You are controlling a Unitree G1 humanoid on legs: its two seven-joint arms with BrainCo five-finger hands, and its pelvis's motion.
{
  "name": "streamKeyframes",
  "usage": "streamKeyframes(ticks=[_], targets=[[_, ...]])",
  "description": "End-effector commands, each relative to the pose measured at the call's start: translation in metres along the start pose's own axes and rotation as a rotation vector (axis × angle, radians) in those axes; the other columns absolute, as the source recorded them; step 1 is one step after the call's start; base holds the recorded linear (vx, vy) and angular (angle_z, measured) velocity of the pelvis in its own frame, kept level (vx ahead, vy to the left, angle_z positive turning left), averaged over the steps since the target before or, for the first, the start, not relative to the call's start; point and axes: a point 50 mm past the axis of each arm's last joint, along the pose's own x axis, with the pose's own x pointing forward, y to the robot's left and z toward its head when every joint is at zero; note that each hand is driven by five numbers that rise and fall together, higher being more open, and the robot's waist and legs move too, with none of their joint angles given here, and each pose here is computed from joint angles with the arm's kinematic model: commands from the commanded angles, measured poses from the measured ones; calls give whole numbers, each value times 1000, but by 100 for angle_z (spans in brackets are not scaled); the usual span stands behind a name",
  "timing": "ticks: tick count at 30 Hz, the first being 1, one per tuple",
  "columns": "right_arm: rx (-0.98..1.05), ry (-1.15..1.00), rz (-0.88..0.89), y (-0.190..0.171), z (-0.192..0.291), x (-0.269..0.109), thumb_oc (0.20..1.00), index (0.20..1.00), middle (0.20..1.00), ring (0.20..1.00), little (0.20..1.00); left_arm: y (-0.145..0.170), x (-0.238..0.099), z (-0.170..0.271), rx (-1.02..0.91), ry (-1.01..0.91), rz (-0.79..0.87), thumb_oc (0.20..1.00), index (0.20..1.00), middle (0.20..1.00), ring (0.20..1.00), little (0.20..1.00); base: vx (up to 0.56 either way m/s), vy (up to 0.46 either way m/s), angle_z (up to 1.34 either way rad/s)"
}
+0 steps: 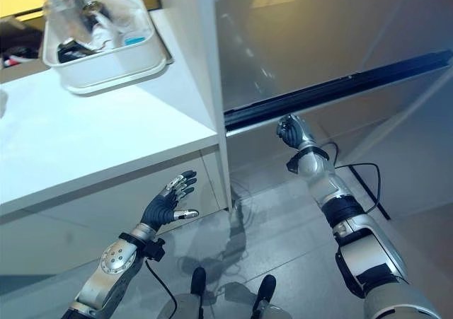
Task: Take the drinks into the refrigerator
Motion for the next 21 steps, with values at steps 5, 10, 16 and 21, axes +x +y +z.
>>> streamKeyframes(ticks=[5, 10, 16, 21], targets=[[-3, -56, -57, -14, 4, -2, 200, 200, 200, 200, 200, 3, 8, 28, 86, -144, -11, 1000, 1000, 1000, 1000, 1000, 3, 6, 5], [141, 89, -24, 21, -30, -29, 1000, 1000, 1000, 1000, 1000, 7, 6, 18, 42, -108, 44, 1000, 1000, 1000, 1000, 1000, 0, 0, 0], [440, 575, 187, 130, -96, -121, 1000, 1000, 1000, 1000, 1000, 14, -8, -49, -16, 168, 244, 1000, 1000, 1000, 1000, 1000, 0, 0, -1], [498, 965, 410, 194, -121, -212, 1000, 1000, 1000, 1000, 1000, 10, -32, -119, 7, 529, 334, 1000, 1000, 1000, 1000, 1000, 10, -3, -2]])
